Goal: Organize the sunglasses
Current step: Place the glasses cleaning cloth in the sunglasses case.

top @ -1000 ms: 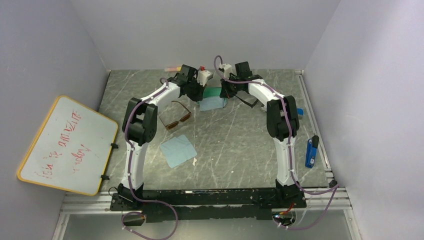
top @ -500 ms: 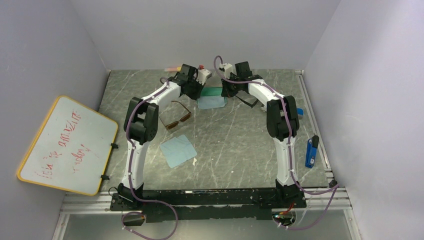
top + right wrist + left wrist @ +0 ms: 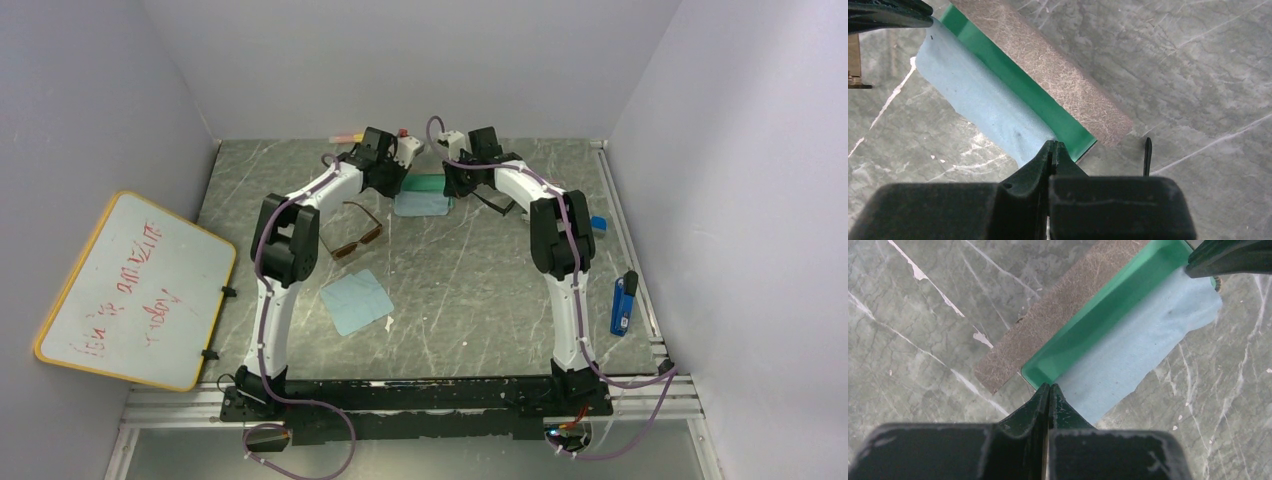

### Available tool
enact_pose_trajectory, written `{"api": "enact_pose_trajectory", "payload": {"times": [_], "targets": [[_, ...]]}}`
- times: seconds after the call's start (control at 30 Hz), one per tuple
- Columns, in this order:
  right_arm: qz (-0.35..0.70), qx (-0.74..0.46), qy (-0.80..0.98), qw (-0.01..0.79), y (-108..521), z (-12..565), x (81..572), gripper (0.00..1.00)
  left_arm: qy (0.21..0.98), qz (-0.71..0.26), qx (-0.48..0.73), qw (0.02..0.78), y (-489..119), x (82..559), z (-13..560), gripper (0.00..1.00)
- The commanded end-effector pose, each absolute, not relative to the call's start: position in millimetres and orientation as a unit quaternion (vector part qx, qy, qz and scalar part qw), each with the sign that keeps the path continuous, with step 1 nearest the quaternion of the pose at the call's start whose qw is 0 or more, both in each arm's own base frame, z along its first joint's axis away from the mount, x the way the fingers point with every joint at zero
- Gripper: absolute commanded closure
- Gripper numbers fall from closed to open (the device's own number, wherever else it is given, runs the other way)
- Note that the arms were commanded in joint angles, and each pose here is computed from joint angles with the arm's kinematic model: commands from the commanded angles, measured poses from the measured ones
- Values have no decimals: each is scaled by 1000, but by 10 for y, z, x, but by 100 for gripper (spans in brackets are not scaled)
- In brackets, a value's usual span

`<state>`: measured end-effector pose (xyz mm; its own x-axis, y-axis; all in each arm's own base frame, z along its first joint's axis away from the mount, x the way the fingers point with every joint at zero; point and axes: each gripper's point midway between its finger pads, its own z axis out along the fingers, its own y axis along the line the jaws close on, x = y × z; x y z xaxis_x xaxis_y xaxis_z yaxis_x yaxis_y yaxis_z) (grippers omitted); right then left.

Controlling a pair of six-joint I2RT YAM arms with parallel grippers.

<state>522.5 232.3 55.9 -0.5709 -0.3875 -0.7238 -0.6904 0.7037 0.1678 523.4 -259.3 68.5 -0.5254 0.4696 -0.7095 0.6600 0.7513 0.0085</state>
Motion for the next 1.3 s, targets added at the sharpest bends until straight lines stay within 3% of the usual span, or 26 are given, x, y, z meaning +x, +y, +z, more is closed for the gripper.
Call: {"api": "enact_pose_trajectory", "payload": {"times": [0.0, 1.27], "targets": [[212, -316, 845, 376, 2384, 735, 5407, 100, 855, -130, 328, 381, -2628, 5374, 793, 95], [185, -305, 843, 403, 2366, 784, 5490, 100, 857, -107, 323, 387, -2661, 5443, 739, 95]]}}
